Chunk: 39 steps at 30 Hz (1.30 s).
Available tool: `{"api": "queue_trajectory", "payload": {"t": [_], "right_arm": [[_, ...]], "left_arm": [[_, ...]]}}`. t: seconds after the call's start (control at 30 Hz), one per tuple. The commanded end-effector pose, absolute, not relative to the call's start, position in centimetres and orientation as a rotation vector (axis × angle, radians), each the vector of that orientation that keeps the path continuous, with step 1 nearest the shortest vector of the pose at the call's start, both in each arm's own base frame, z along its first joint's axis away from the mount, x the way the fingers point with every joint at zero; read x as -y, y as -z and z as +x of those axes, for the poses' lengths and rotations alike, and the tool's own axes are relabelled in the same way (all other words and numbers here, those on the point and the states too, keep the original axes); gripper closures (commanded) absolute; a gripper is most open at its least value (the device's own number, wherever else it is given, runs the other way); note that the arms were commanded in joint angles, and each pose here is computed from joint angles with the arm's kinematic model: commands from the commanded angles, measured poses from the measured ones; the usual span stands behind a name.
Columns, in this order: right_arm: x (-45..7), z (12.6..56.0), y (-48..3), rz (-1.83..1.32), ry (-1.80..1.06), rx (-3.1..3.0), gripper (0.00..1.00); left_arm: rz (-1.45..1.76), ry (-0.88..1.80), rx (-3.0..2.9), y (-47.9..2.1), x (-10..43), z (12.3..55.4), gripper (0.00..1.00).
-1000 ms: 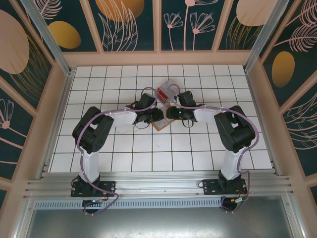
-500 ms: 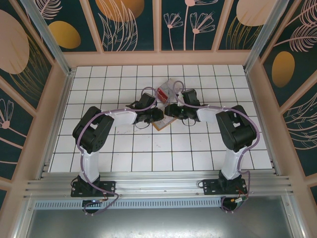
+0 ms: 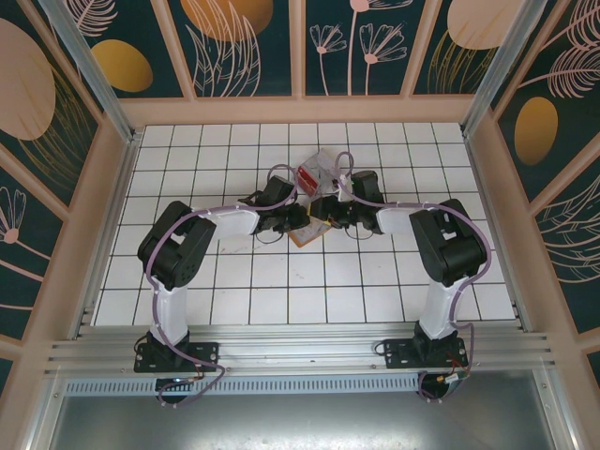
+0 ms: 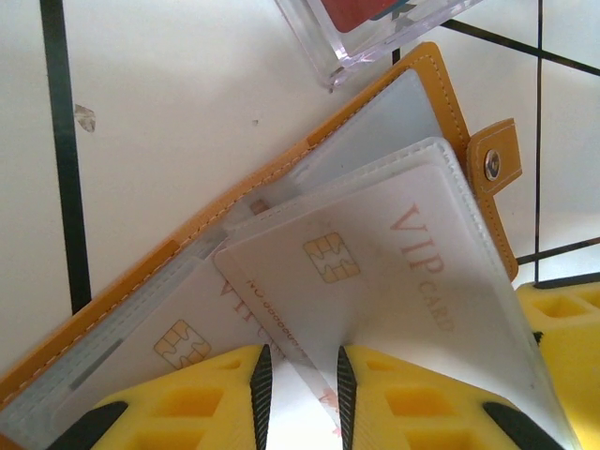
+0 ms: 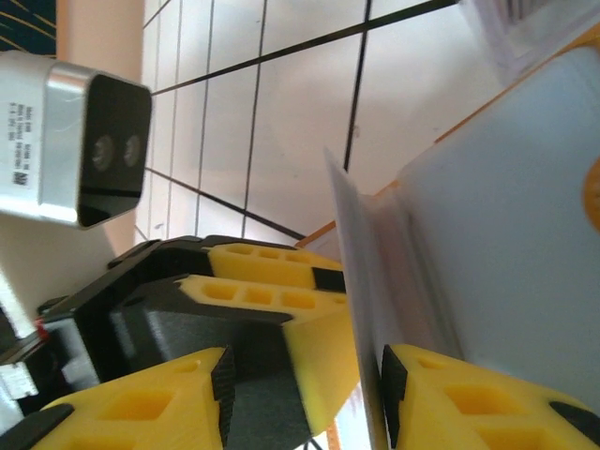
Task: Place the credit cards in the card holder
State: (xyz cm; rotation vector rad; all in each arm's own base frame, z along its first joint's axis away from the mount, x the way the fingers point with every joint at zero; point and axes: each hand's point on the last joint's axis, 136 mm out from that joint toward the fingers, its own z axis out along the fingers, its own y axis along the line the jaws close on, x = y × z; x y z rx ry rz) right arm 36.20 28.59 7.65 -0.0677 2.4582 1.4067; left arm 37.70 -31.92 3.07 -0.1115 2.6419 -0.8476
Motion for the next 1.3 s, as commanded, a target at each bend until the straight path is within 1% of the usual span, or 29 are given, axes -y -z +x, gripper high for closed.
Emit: {"api": "queue_trajectory", "payload": {"t": [0.0, 0.13, 0.37, 0.57, 0.63, 0.67, 0.77, 0.8, 0.93, 1.07, 1.2, 1.27], "right_arm": [[-29.3, 35.7, -8.8, -0.105, -1.525, -2.412, 0.53], [-29.5, 35.5, -9.1, -0.113, -1.553, -2.406, 0.53], [-29.1, 35.2, -7.4, -0.103, -1.493, -2.472, 0.53], [-30.2, 34.7, -7.3, -0.124, -1.541, -2.471, 0.53], [-30.9, 34.8, -7.9, -0.147, -1.550, -2.457, 0.53], [-31.2, 34.8, -8.1, -0.158, -1.553, -2.454, 0.53], [-32.0, 34.8, -8.7, -0.192, -1.553, -2.446, 0.52], [-32.2, 34.9, -8.8, -0.202, -1.546, -2.447, 0.52], [-32.8, 34.9, -8.8, -0.227, -1.516, -2.459, 0.52], [-32.9, 34.9, -7.6, -0.208, -1.481, -2.500, 0.52], [-32.9, 34.8, -6.4, -0.201, -1.437, -2.547, 0.52], [-32.8, 34.8, -6.7, -0.204, -1.434, -2.540, 0.52]], "left_arm": [[-0.109, 0.827, -2.666, -2.4, 31.9, 37.7, 0.73], [-0.109, 0.839, -2.645, -3.2, 32.2, 38.3, 0.76], [-0.129, 0.819, -2.607, -4.7, 31.6, 38.5, 0.76], [-0.160, 0.785, -2.588, -5.2, 30.4, 38.2, 0.75], [-0.176, 0.796, -2.591, -4.9, 30.3, 37.9, 0.79], [-0.178, 0.804, -2.591, -4.8, 30.4, 37.8, 0.83], [-0.183, 0.806, -2.598, -4.3, 30.3, 37.6, 0.98], [-0.186, 0.802, -2.598, -4.2, 30.2, 37.6, 0.99], [-0.197, 0.783, -2.595, -4.2, 29.7, 37.4, 1.00], [-0.242, 0.761, -2.578, -4.6, 28.2, 37.1, 1.00], [-0.304, 0.715, -2.557, -5.7, 25.4, 36.5, 1.00], [-0.337, 0.670, -2.560, -5.6, 23.5, 35.7, 1.00]]}}
